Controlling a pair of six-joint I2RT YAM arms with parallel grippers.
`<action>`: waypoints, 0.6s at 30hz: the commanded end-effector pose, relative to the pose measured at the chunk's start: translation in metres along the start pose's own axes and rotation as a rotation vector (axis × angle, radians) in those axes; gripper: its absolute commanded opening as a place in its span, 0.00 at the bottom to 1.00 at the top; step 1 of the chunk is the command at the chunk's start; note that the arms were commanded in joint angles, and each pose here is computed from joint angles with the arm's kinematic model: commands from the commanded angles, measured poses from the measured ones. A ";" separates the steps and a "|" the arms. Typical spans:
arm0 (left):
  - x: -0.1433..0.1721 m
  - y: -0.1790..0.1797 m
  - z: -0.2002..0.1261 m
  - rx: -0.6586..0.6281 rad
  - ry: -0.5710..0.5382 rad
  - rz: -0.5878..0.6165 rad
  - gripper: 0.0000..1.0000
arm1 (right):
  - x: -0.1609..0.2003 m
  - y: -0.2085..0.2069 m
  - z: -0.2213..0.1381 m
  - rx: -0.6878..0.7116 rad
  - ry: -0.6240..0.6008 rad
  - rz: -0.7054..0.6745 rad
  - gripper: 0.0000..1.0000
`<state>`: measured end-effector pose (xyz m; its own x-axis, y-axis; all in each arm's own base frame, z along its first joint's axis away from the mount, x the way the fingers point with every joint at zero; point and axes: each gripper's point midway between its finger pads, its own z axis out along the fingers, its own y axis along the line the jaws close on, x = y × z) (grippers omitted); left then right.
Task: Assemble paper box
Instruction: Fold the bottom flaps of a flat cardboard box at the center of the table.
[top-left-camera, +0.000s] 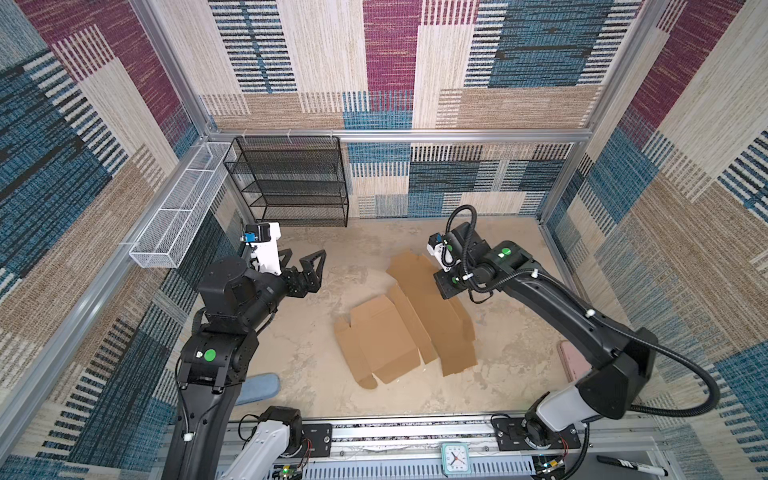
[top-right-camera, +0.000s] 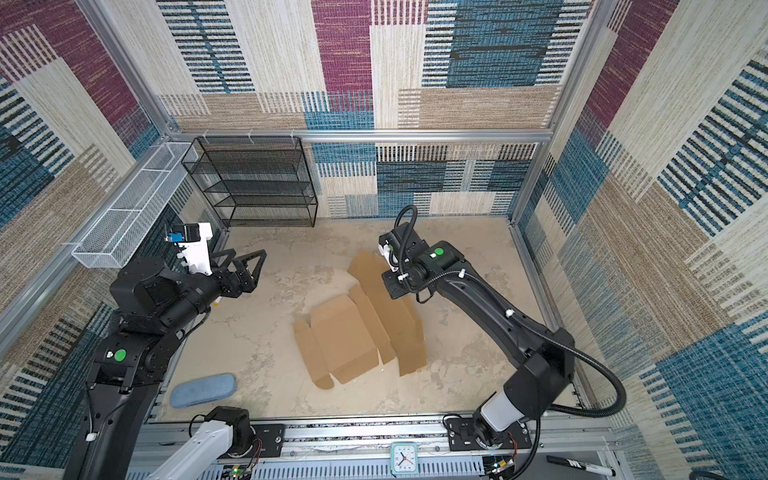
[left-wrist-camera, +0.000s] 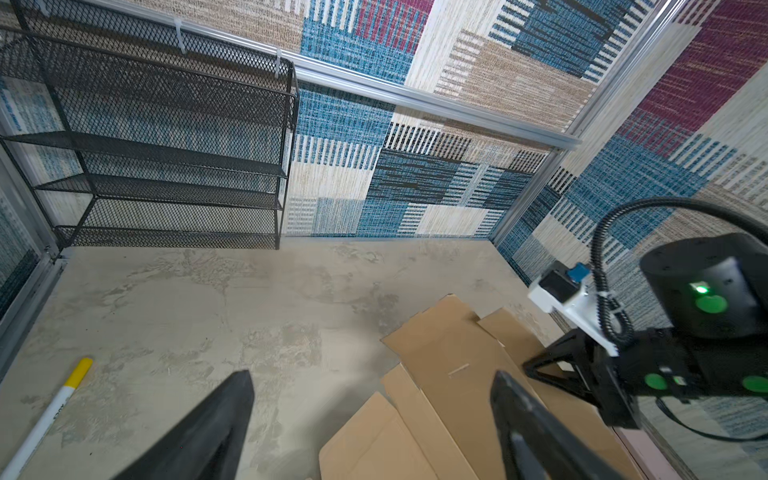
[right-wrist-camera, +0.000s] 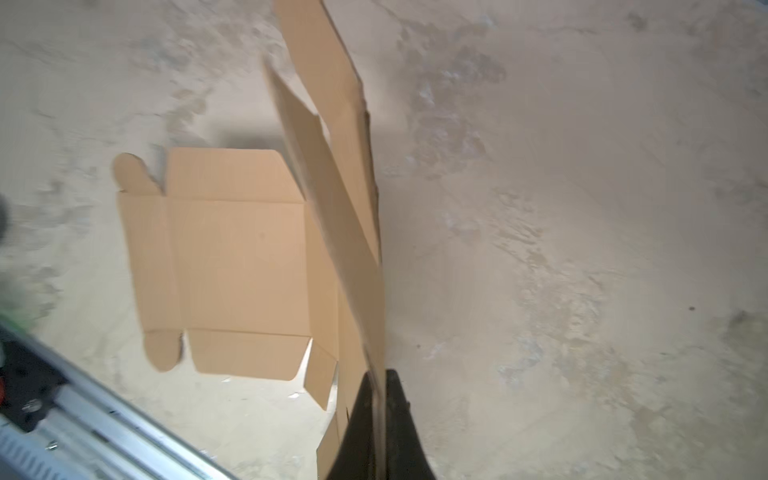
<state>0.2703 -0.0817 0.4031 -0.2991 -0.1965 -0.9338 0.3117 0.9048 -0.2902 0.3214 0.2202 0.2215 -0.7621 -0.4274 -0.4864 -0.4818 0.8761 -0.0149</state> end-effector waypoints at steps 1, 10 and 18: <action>0.003 -0.003 0.003 0.029 -0.007 0.020 0.92 | -0.020 -0.032 0.006 0.204 -0.022 -0.045 0.00; 0.031 0.006 0.011 0.015 0.023 -0.018 0.92 | -0.056 -0.040 0.020 0.486 -0.063 -0.366 0.00; 0.044 0.012 0.007 -0.006 0.017 -0.069 0.91 | -0.084 0.021 0.024 0.474 -0.203 -0.728 0.00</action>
<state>0.2654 -0.0852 0.3491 -0.3703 -0.1986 -0.9074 0.3044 0.8970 -0.3205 0.3765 0.2576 0.2176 -0.3795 -0.8522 -0.3602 -0.5772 0.5223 -0.6277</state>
